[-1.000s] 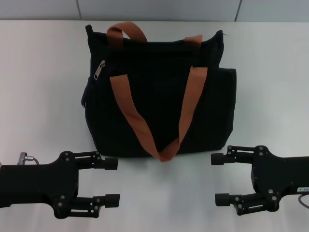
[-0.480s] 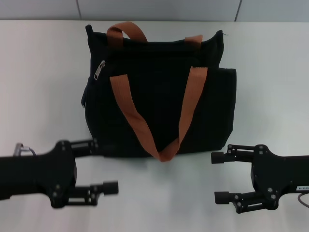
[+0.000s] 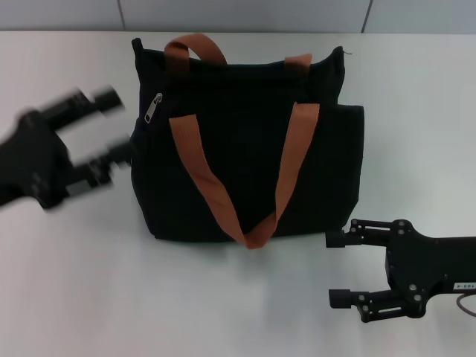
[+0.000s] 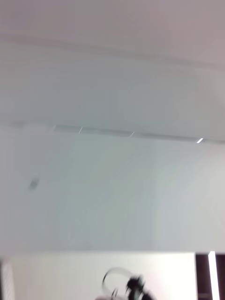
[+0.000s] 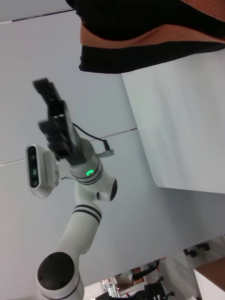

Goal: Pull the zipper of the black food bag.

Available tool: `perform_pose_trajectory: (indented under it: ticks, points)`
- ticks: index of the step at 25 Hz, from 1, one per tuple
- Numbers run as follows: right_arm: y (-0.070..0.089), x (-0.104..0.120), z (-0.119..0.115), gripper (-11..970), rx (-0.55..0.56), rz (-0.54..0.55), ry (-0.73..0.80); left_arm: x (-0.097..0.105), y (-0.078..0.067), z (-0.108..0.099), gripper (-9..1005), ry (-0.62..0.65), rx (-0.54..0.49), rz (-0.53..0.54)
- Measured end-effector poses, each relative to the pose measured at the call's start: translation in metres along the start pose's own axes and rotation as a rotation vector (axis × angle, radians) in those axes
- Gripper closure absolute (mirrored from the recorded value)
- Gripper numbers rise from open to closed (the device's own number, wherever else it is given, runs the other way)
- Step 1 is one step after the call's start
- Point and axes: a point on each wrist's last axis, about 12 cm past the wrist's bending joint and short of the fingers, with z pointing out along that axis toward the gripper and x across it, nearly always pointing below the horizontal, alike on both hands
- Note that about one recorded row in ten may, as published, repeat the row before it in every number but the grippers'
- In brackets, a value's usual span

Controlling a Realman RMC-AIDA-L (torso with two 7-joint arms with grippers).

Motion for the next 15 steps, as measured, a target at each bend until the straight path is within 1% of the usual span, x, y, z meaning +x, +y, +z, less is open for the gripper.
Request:
perform_pose_trajectory:
  ticks: [2, 4, 5, 6, 10, 15]
  points:
    - [0.0, 0.0, 0.0, 141, 0.001, 0.001, 0.0, -0.005, 0.006, -0.005, 256, -0.022, -0.06, 0.023]
    - [0.0, 0.0, -0.001, 141, 0.001, 0.001, 0.001, -0.008, 0.014, -0.01, 257, -0.011, -0.118, 0.04]
    - [0.0, 0.0, -0.001, 141, 0.001, 0.001, 0.001, -0.009, 0.023, -0.015, 257, 0.023, -0.17, 0.051]
    - [0.0, 0.0, -0.001, 141, 0.002, 0.001, 0.001, -0.009, 0.023, -0.015, 257, 0.023, -0.17, 0.051]
    - [0.0, 0.0, -0.002, 140, 0.004, 0.008, 0.002, -0.008, 0.033, -0.022, 259, 0.084, -0.242, 0.067]
    - [0.0, 0.0, -0.003, 140, 0.006, 0.012, 0.002, 0.001, 0.039, -0.032, 260, 0.225, -0.282, 0.074]
